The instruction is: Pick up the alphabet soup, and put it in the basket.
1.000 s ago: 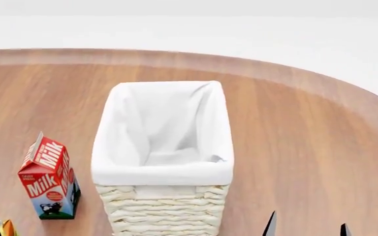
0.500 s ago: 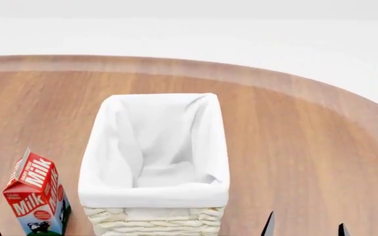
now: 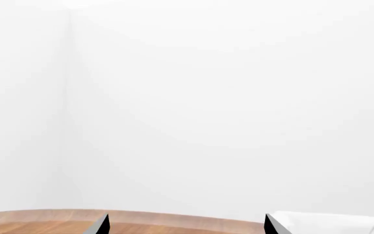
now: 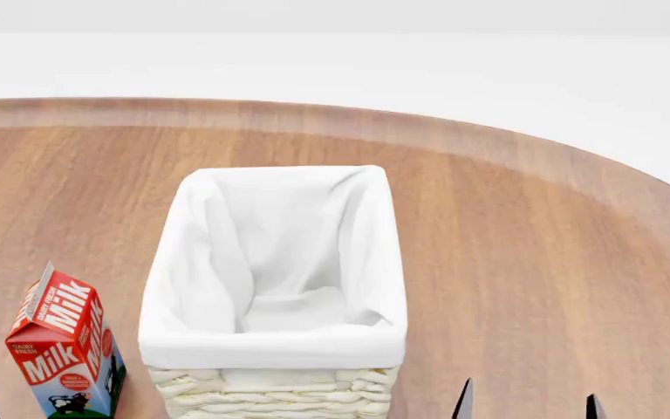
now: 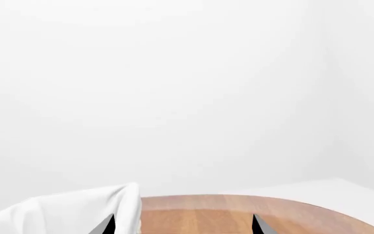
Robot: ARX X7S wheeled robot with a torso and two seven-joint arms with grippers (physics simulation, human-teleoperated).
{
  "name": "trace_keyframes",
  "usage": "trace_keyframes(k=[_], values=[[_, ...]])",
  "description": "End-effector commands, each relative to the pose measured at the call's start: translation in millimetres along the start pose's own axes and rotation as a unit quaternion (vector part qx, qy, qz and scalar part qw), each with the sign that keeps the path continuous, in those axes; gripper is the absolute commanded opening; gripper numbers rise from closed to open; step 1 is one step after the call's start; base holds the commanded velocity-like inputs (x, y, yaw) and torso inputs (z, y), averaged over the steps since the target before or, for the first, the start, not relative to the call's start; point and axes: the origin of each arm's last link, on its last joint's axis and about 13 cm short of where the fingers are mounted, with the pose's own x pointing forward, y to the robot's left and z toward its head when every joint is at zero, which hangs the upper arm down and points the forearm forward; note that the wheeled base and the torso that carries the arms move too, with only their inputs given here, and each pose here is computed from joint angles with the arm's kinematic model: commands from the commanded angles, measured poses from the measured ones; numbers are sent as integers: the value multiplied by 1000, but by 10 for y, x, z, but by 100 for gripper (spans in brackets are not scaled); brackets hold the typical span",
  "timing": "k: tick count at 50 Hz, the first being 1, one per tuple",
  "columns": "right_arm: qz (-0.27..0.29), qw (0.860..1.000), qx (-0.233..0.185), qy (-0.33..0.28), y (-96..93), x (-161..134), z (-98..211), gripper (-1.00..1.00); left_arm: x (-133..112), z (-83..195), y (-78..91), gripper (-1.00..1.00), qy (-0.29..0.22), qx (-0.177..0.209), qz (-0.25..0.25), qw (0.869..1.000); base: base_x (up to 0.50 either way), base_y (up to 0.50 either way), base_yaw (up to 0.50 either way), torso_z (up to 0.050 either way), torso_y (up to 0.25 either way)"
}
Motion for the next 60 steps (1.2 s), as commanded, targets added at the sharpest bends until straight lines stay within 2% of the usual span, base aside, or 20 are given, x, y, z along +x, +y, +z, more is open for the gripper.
trace_keyframes(k=[1,5,9,16,17,21,25,32,37,38,41,42,50,53,60], values=[[10,1000,-12,4,-38,14,-2,100,11,-14,3,100,1,1,2,1000,0,0,0,0,0],[22,1000,-12,14,-76,23,18,100,9,-12,6,100,2,1,3,1000,0,0,0,0,0],[85,995,-55,21,-67,-2,32,100,6,-2,6,100,2,1,3,1000,0,0,0,0,0],[146,989,-23,32,-63,-26,74,100,3,-4,11,100,1,2,3,1000,0,0,0,0,0],[182,983,-4,34,-56,-61,106,100,5,-11,13,100,3,3,2,1000,0,0,0,0,0],[240,968,40,57,-64,-74,121,100,-5,5,16,100,1,2,3,1000,0,0,0,0,0],[276,956,70,64,-59,-100,149,100,-4,11,11,100,1,2,4,1000,0,0,0,0,0],[333,936,92,69,-34,-183,209,100,-10,29,7,100,0,2,4,1000,0,0,0,0,0],[353,927,101,70,-16,-218,228,100,-9,29,4,100,0,2,4,1000,0,0,0,0,0],[369,920,111,72,-9,-231,233,100,-8,28,4,100,0,3,4,1000,0,0,0,0,0],[374,918,107,79,2,-230,215,100,-11,29,2,100,0,3,4,1000,0,0,0,0,0],[388,911,110,84,7,-242,207,100,-10,29,1,100,0,3,4,1000,0,0,0,0,0],[429,893,103,83,33,-319,215,100,-6,24,-4,100,0,3,2,1000,0,0,0,0,0],[451,882,104,84,50,-371,235,100,-10,33,-1,100,-1,3,2,1000,0,0,0,0,0],[477,869,97,86,85,-443,251,100,-6,28,3,100,-1,3,3,1000,0,0,0,0,0]])
